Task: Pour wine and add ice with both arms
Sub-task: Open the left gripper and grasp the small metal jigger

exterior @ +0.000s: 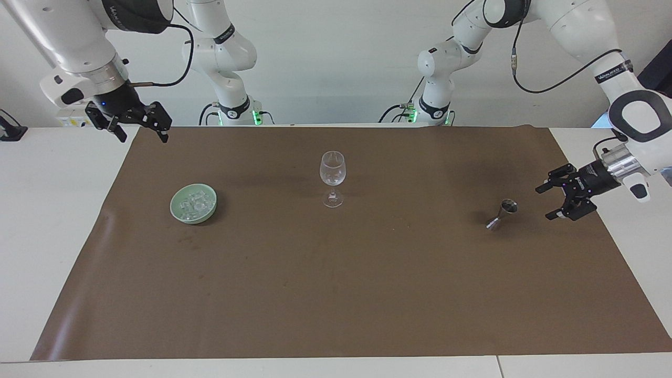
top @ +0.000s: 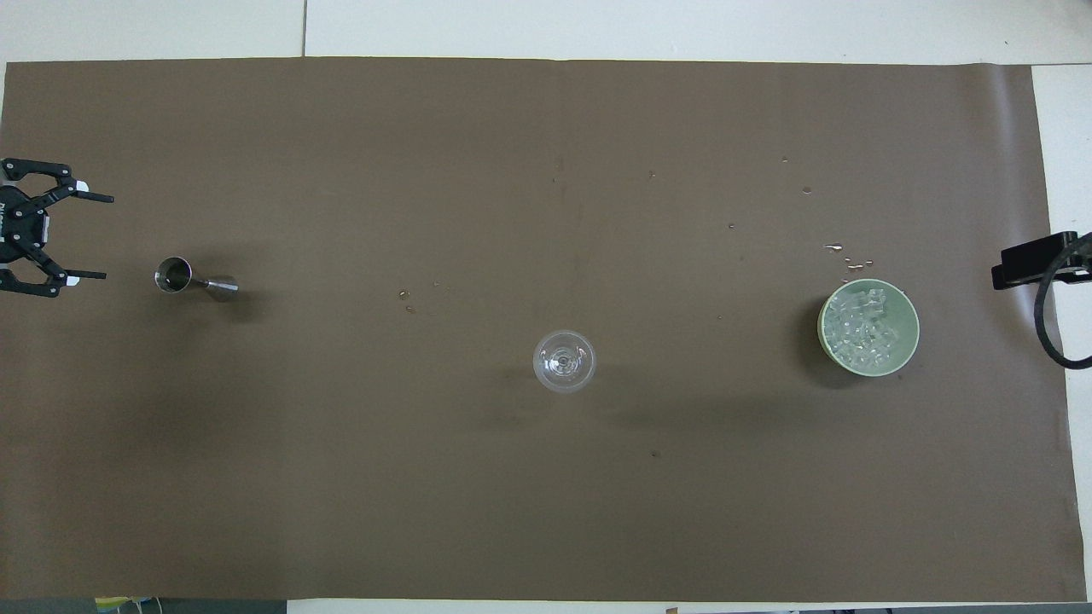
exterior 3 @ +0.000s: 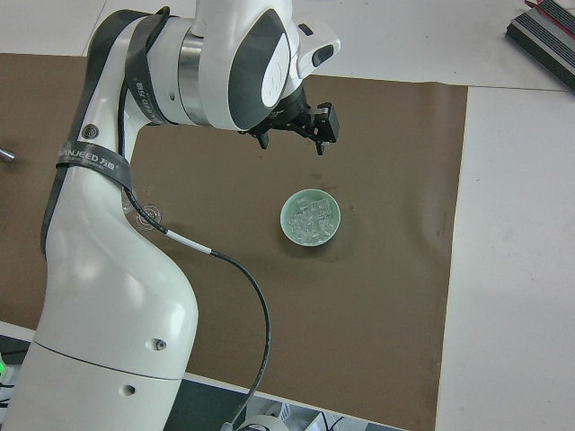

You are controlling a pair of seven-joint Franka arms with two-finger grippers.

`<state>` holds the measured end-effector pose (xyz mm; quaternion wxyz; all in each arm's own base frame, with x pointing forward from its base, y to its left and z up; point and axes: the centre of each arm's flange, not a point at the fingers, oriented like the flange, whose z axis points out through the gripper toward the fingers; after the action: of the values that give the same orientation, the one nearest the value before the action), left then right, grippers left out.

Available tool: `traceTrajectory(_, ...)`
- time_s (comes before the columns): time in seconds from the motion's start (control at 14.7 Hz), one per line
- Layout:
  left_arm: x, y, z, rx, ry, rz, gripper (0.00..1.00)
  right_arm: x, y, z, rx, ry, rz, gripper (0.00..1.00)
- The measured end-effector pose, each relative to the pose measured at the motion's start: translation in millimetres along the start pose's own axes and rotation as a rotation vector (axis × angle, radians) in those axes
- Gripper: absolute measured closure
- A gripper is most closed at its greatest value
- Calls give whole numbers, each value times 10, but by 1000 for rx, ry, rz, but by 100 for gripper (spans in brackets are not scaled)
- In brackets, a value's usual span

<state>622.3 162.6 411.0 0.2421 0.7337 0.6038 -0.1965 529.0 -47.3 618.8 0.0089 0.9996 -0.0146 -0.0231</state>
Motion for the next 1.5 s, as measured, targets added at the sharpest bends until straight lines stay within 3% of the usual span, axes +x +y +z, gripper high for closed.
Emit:
traceTrajectory(0.34,776,-290,323,-50,-172,-194,0,0,0,0,0,0,0,0)
traceTrajectory(0.68,861,-579,882,-78,-344,-324,0,0,0,0,0,0,0,0)
traceTrajectory(1.16,774,-820,1183,-189,-379,-290,0,0,0,0,0,0,0,0)
traceTrajectory(1.23,757,-811,1212,-204,-383,-299,4,0,0,0,0,0,0,0)
traceTrajectory(1.5,727,-865,1301,-225,-397,-331,5,0,0,0,0,0,0,0)
